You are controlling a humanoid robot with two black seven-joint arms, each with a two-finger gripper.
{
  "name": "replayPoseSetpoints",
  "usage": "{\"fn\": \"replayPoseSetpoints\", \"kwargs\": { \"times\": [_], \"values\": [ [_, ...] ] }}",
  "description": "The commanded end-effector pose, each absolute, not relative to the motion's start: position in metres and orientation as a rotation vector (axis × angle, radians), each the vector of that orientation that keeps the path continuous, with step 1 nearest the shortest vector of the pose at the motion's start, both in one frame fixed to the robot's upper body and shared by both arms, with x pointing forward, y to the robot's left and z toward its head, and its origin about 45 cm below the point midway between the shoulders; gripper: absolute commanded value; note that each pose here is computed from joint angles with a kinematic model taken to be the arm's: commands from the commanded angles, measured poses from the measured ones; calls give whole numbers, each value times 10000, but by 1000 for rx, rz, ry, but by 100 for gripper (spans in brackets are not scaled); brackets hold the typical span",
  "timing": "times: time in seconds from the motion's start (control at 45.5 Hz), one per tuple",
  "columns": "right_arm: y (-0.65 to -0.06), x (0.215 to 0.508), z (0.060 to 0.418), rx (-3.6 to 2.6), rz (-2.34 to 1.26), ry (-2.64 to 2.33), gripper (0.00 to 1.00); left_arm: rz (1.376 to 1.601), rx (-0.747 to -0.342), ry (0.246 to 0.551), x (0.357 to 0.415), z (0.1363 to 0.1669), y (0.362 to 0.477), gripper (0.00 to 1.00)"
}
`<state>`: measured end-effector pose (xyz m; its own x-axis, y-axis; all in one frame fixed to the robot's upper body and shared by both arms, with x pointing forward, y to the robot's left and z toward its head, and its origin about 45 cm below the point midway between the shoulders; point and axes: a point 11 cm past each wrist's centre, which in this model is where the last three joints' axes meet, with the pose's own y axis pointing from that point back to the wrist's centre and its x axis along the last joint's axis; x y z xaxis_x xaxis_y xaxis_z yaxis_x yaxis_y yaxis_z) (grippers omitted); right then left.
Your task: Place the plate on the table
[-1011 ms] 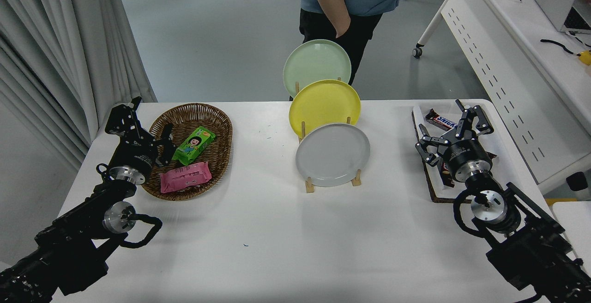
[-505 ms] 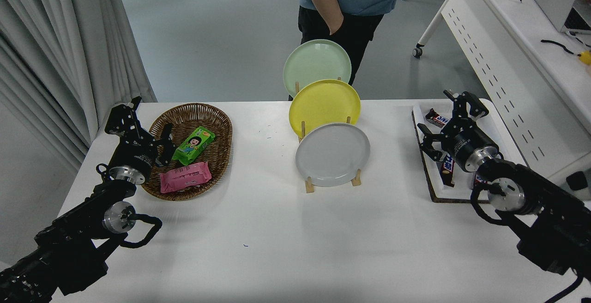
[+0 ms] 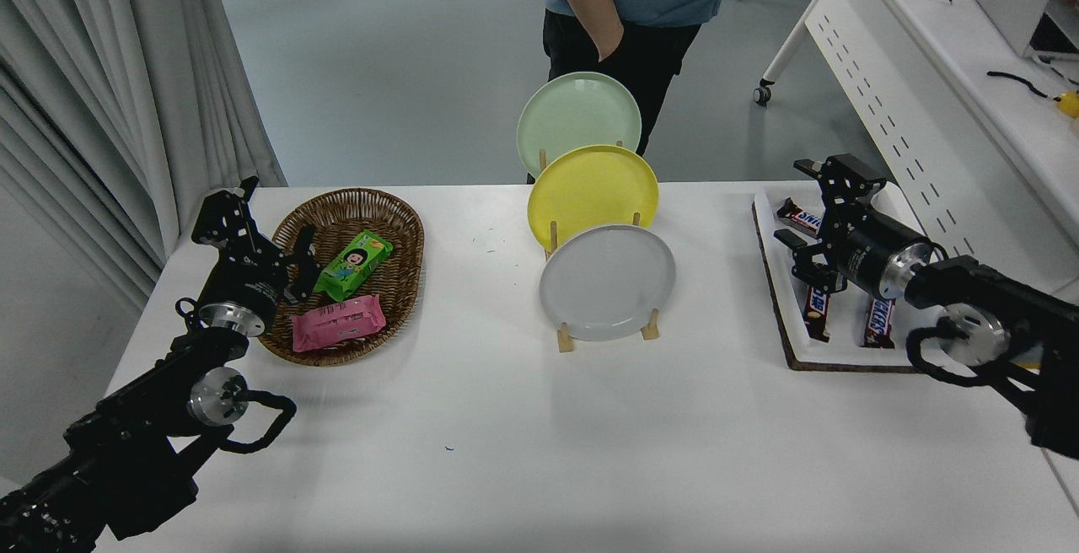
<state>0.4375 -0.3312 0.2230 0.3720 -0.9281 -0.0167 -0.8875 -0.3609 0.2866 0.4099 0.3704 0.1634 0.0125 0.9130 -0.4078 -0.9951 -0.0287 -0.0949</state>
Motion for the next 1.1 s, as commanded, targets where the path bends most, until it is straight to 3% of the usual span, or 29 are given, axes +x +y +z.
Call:
{"fn": "replayPoseSetpoints", "kwargs": {
  "times": [0.0, 0.242, 0.703, 1.077],
  "values": [
    [-3231, 4234, 2533, 2408, -337, -1588, 100, 1552, -410, 252, 4103, 1639, 3700, 100],
    [-3106, 4219, 2702, 2236, -443, -1828, 100, 1552, -408, 252, 4098, 1632, 3701, 100],
    [-2271, 4072, 2389, 2013, -913, -1675, 100, 1553, -407, 251, 4098, 1635, 3708, 100],
    [-1938, 4352, 2839, 2119, -922, -1703, 100, 1553, -409, 252, 4098, 1635, 3709, 100]
  ]
}}
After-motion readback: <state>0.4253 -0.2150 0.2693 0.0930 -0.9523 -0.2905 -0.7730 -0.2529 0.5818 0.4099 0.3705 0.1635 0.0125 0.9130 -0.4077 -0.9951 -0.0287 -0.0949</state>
